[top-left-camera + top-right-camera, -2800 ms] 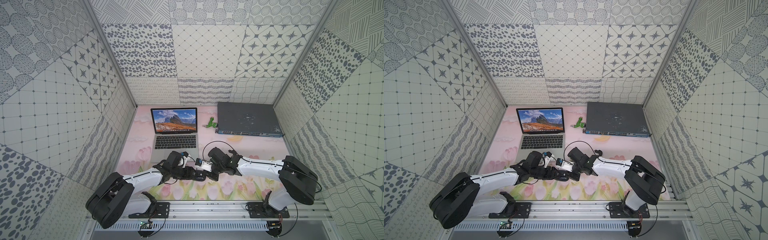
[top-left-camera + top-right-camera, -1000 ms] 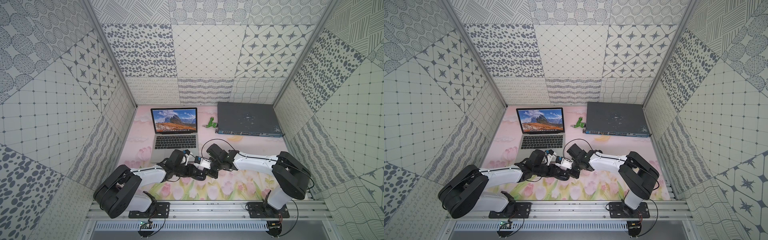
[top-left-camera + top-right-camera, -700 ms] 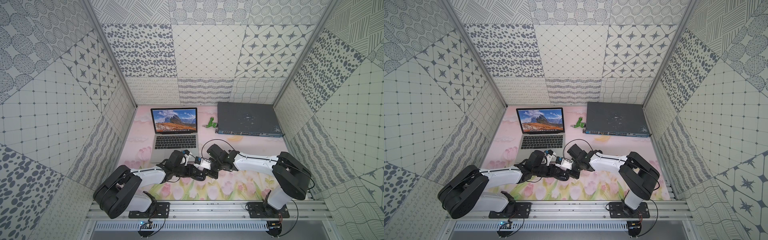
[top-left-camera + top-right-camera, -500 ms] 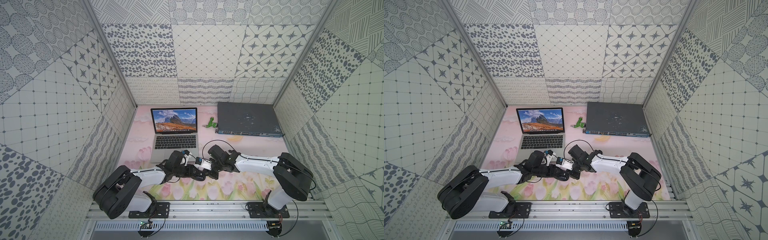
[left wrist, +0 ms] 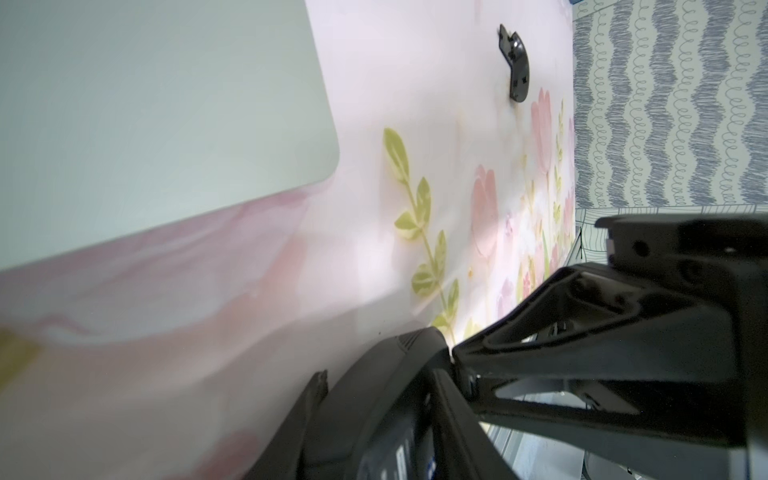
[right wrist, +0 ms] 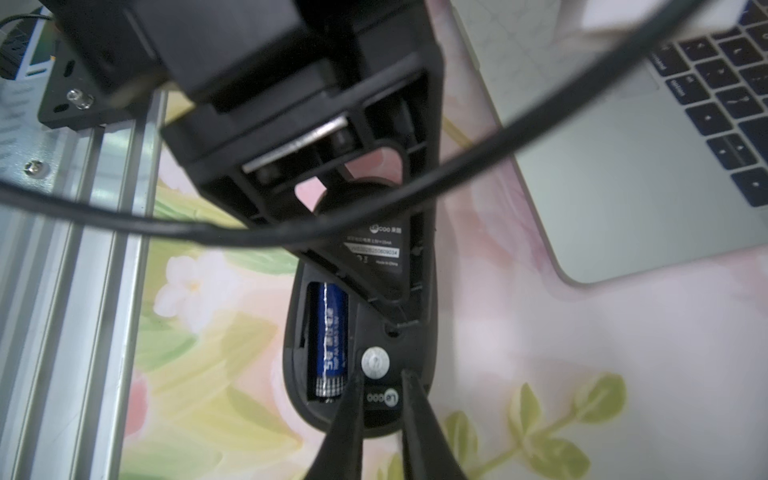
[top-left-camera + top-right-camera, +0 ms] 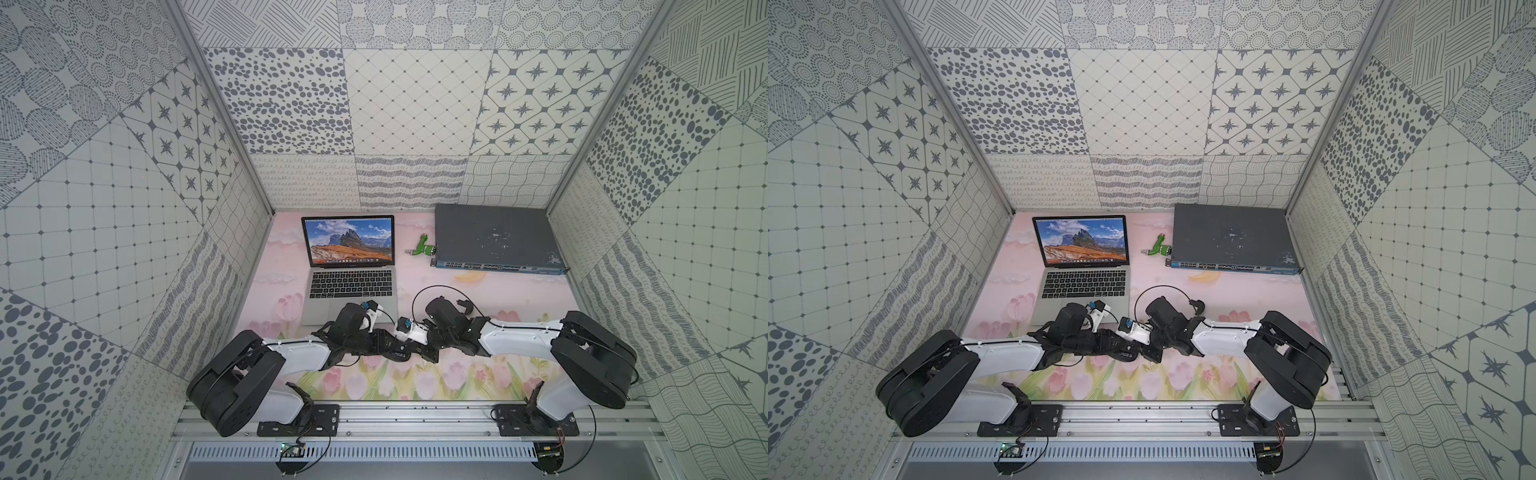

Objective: Remove the wireless mouse receiver from the laptop
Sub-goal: Insert the USB plug into the mouse.

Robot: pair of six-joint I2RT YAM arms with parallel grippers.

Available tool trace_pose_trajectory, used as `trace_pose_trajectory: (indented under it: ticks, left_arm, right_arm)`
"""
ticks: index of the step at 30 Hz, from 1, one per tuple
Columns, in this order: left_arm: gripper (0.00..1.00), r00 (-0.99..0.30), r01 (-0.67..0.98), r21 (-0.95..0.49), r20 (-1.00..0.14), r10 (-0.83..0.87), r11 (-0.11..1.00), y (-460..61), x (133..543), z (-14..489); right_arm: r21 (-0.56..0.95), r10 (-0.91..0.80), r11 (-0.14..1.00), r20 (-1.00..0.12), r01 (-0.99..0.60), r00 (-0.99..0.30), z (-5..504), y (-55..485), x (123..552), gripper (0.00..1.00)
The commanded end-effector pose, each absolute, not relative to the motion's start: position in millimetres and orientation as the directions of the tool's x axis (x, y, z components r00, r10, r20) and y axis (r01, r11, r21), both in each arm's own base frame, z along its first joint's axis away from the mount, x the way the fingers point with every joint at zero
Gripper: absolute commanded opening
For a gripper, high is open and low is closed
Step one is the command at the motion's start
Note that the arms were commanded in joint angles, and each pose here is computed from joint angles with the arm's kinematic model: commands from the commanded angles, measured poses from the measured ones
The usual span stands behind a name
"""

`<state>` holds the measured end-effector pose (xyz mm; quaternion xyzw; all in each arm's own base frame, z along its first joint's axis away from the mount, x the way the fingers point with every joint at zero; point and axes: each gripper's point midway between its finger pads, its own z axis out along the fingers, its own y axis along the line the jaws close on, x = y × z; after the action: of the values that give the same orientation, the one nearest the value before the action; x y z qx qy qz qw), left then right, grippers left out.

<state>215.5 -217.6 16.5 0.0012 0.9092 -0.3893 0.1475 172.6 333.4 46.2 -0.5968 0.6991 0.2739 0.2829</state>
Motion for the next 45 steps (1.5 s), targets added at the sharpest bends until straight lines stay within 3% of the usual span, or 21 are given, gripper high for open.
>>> trace_pose_trajectory:
  ticks: [1,15,27,35,45]
  left_arm:
    - [0.42,-0.985,-0.052,-0.485,-0.117,-0.124,0.873,-168,177,-40]
    - [0.42,-0.983,-0.064,-0.488,-0.12,-0.139,0.87,-166,176,-44]
    - [0.41,-0.979,-0.067,-0.489,-0.137,-0.153,0.87,-164,176,-47]
    - [0.41,-0.978,-0.068,-0.494,-0.14,-0.156,0.867,-163,174,-52]
    - [0.41,-0.977,-0.067,-0.491,-0.146,-0.158,0.869,-162,175,-53]
  right_arm:
    - [0.061,-0.685,0.134,-0.716,-0.989,-0.136,37,328,164,0.12]
    - [0.079,-0.67,0.138,-0.726,-0.987,-0.152,38,323,160,0.25]
    - [0.096,-0.657,0.169,-0.731,-0.981,-0.185,40,318,165,0.25]
    - [0.11,-0.605,0.183,-0.77,-0.977,-0.2,53,320,170,0.47]
    - [0.16,-0.483,0.235,-0.837,-0.959,-0.258,73,308,179,0.51]
